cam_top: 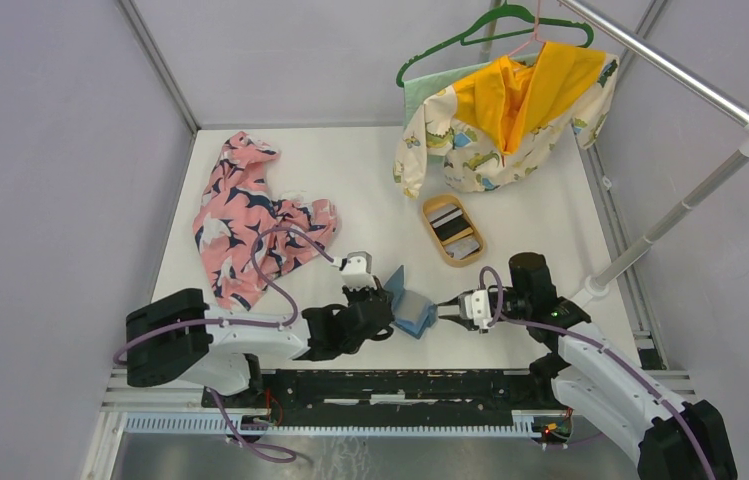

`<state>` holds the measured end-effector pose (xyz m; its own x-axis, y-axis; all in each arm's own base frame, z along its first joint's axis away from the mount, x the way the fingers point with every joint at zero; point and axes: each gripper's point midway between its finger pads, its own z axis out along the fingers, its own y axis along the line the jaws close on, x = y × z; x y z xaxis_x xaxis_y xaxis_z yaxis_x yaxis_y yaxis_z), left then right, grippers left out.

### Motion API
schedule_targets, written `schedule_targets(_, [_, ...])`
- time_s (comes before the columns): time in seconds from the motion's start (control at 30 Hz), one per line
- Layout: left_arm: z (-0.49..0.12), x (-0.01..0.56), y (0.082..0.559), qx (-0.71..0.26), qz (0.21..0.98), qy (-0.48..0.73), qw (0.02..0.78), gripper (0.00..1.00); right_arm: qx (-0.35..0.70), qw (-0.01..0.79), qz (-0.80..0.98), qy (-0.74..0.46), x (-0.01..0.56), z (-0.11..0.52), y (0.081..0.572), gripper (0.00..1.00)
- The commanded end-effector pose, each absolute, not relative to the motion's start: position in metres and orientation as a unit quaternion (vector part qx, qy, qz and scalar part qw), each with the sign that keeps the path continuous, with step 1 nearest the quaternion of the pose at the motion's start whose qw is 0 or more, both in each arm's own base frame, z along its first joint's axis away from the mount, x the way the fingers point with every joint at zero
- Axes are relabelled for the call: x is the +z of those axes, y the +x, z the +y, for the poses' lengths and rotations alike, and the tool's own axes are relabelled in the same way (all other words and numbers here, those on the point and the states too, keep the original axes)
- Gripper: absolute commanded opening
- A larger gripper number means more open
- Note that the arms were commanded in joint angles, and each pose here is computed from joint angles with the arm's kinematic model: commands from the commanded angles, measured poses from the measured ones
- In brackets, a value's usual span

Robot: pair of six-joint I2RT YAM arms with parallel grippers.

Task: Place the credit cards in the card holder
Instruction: Open the card holder.

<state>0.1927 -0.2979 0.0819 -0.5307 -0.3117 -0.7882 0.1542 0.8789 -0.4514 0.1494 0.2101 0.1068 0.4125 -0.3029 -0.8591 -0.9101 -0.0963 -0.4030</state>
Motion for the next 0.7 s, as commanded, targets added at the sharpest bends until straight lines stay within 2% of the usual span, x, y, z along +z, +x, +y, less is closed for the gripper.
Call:
schedule_targets(0.0, [-0.308, 0.103, 0.210, -0.259, 0.816, -0.166, 0.490, 0.02, 0.343, 0.507, 0.416, -0.672, 0.115, 0.218, 0.137, 0.26])
schedule_targets(0.13, [-0.317, 0.104, 0.212, -0.268, 0.813, -0.168, 0.489, 0.02, 0.319, 0.497, 0.426, -0.685, 0.100, 0.218, 0.140, 0.17])
schedule_targets(0.67, [-0.335, 0.099, 0.208, -0.277, 0.823, -0.143, 0.475, 0.02, 0.273, 0.455, 0.454, -0.716, 0.068, 0.225, 0.147, 0.10])
